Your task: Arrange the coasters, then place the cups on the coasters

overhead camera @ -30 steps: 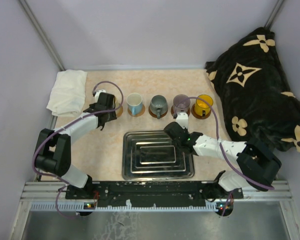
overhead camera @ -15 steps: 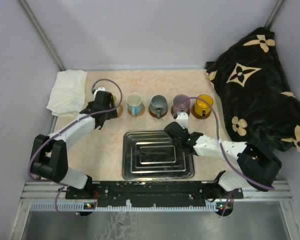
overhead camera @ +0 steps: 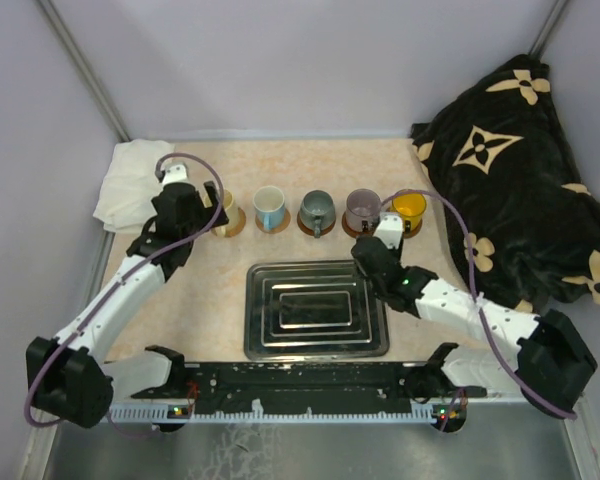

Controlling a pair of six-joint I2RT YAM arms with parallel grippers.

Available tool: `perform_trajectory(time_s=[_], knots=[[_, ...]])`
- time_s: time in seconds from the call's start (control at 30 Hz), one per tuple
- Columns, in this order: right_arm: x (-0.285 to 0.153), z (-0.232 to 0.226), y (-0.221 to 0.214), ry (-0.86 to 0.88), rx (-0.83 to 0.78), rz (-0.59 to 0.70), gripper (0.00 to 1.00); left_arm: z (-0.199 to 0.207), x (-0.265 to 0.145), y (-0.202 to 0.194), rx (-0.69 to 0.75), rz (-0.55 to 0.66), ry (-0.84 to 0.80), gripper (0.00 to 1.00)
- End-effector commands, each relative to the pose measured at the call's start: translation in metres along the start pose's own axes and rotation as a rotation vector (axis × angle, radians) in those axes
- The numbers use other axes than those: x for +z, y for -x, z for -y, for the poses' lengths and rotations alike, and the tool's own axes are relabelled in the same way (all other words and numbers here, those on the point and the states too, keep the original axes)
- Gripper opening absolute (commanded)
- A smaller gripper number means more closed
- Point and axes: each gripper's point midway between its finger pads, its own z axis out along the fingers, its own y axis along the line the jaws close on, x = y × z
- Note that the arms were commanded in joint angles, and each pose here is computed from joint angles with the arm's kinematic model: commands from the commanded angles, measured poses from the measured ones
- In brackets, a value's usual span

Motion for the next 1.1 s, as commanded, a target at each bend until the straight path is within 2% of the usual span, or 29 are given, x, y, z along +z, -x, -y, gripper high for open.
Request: perform_trajectory(time_s=[0.0,0.2,0.27,0.3,0.5,0.77,1.07], knots=[[-0.009,0.038,0.062,-0.104,0.095,0.145,0.59,-0.011,-0.021,0.008,-0.024,0.043,0.020,0.99],[-0.033,0.104,0.109,-0.232,0.236,0.264,0.81,-0.034,-0.054,0.024,-0.046,0.101,0.085,0.99],[-0.040,0.127,0.116,-0.280,0.282,0.280,0.97,-0.044,-0.063,0.025,-0.055,0.104,0.124,0.99],[-0.044,0.137,0.119,-0.304,0.304,0.289,0.99,-0.049,-0.067,0.025,-0.062,0.105,0.142,0.99],[-0.069,0.182,0.123,-0.467,0.380,0.357,0.99,-0.082,-0.096,0.024,-0.136,0.128,0.279,0.99],[-0.118,0.225,0.134,-0.628,0.510,0.537,0.99,-0.099,-0.121,0.030,-0.170,0.197,0.307,0.99],[-0.139,0.233,0.134,-0.636,0.535,0.604,0.99,-0.104,-0.123,0.016,-0.193,0.165,0.323,0.99]])
